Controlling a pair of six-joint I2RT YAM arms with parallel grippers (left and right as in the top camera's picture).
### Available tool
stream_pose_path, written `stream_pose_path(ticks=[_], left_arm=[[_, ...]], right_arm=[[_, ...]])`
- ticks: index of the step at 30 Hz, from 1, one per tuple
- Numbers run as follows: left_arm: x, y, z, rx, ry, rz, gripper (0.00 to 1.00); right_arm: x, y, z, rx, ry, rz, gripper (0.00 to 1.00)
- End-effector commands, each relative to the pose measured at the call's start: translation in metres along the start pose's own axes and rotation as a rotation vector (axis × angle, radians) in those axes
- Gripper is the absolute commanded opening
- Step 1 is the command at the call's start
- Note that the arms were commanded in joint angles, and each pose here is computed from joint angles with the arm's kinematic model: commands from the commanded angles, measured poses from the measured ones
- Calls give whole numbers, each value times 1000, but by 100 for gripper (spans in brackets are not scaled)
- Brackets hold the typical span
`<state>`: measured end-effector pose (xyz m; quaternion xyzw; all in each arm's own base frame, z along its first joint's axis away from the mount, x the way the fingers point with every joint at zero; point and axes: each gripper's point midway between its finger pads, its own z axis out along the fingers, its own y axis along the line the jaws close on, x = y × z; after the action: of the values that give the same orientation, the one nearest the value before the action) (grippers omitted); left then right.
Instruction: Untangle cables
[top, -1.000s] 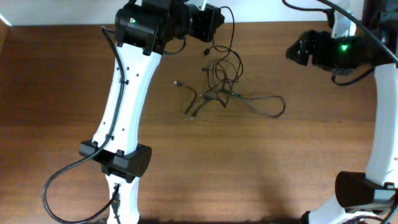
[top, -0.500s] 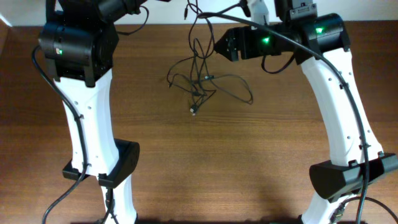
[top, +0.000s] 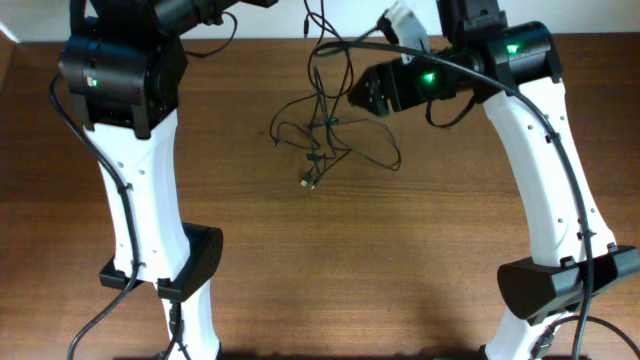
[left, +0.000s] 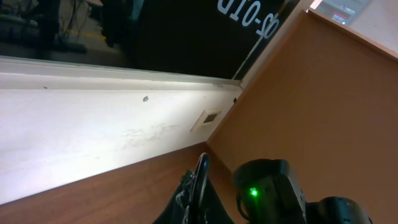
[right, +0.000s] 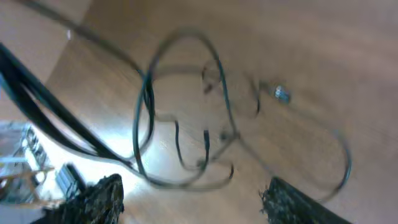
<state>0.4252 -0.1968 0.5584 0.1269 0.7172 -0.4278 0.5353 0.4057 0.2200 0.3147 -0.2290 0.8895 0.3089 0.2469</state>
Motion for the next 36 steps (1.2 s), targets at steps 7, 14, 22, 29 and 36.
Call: stream_pose_path(ticks=[7, 14, 22, 29, 36], left_arm=[[-6, -15, -12, 37, -14, 20, 0], [43, 139, -47, -712, 152, 54, 0], [214, 285, -36, -1041, 667, -65, 0], [199, 262, 8, -787, 564, -60, 0], [145, 118, 49, 19, 426, 201, 0]], right_arm=[[-49, 2, 33, 85, -195, 48, 33], [-37, -63, -92, 468, -316, 207, 4], [6, -108, -129, 557, -230, 353, 4], [38, -122, -124, 551, -113, 455, 71], [45, -113, -47, 368, 67, 433, 72]])
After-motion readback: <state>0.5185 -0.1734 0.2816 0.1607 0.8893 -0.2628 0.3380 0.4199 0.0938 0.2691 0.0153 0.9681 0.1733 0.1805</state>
